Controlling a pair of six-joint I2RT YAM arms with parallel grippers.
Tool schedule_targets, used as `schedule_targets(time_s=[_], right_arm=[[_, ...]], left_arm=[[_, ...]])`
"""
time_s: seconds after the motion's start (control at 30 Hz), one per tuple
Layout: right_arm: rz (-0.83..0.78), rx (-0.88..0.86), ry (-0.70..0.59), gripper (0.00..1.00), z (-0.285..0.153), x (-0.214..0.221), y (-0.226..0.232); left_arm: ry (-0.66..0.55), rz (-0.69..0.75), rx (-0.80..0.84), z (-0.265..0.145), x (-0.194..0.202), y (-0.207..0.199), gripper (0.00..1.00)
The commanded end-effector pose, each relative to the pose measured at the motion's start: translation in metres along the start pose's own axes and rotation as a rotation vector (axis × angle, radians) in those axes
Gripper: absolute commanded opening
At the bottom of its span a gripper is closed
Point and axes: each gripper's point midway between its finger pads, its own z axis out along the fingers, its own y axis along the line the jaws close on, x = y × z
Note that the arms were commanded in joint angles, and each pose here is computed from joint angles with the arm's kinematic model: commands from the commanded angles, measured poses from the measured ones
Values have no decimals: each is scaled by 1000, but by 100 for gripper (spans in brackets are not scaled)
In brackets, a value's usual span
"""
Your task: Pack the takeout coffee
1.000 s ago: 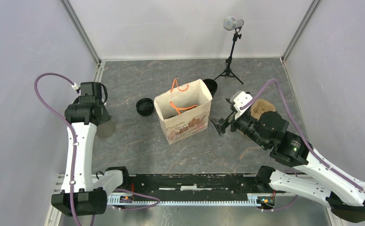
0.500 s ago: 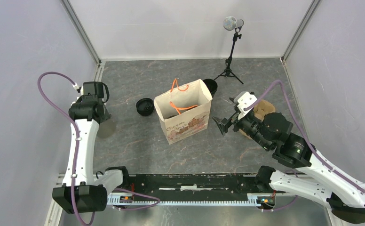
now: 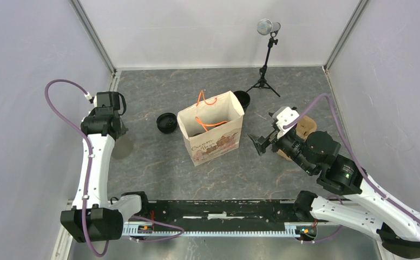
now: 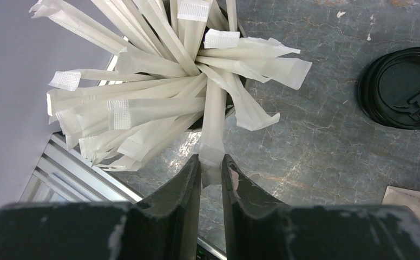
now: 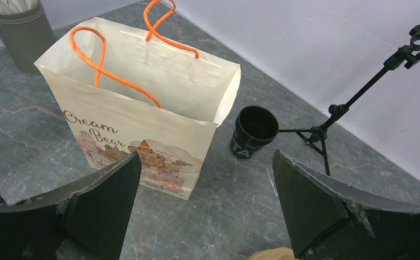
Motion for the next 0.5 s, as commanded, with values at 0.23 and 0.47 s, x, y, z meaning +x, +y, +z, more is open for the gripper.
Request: schedule_targets(time_s=[0.23,0.47], right_arm=[[-35,26,0,98,5,0,-5],[-26,18,-19,98,5,-4,-3]], left_arm=[[-21,22,4,-3,-5,3,14],[-20,-6,16,-31,-10,12,3]])
